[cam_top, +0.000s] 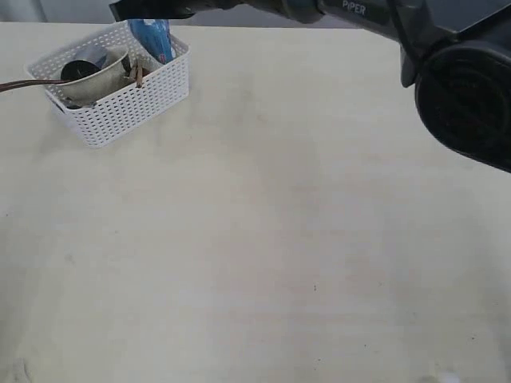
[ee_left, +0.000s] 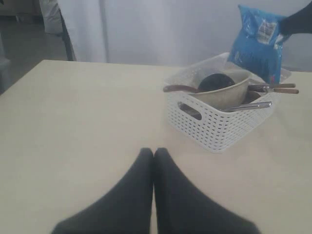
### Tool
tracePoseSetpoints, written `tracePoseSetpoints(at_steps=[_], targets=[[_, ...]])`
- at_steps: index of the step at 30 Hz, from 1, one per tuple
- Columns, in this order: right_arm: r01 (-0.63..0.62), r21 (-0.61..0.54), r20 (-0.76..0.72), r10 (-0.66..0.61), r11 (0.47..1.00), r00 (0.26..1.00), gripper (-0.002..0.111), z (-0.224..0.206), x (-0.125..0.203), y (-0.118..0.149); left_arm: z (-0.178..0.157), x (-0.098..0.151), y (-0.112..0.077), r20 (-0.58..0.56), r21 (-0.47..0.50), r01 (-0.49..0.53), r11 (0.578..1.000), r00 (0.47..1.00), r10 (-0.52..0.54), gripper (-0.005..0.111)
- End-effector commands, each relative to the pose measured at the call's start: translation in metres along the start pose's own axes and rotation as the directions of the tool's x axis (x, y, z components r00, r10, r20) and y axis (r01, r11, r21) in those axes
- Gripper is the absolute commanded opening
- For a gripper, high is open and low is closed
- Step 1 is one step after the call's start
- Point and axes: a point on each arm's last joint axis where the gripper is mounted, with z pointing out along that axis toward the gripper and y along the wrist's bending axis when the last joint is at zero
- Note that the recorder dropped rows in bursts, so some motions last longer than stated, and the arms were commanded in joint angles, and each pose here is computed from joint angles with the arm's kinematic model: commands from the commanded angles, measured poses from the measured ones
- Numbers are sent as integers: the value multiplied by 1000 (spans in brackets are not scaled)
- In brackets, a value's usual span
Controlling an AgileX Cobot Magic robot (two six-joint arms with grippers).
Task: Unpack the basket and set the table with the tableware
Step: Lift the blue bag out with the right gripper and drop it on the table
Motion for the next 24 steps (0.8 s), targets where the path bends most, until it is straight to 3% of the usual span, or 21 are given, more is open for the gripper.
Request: tracePoseSetpoints(at_steps=[1,12,18,24], targets=[[14,2,14,-14,1000,1000,0,-14,-15,-2,0,2,0,-1,-2,1,1000,1000,-1,0],[34,-1,-67,-34,999,997,0,-87,-64,-4,0,2,0,-1,-2,1,1000,1000,-1,0],[-68,48,-220,77,997,973,0,-137,-68,-44,0,2,0,-1,-2,1,1000,1000,-1,0],[-162,64,-276,174,985,945,0,-195,-35,-92,0,2,0,-1,-2,1,1000,1000,-1,0]])
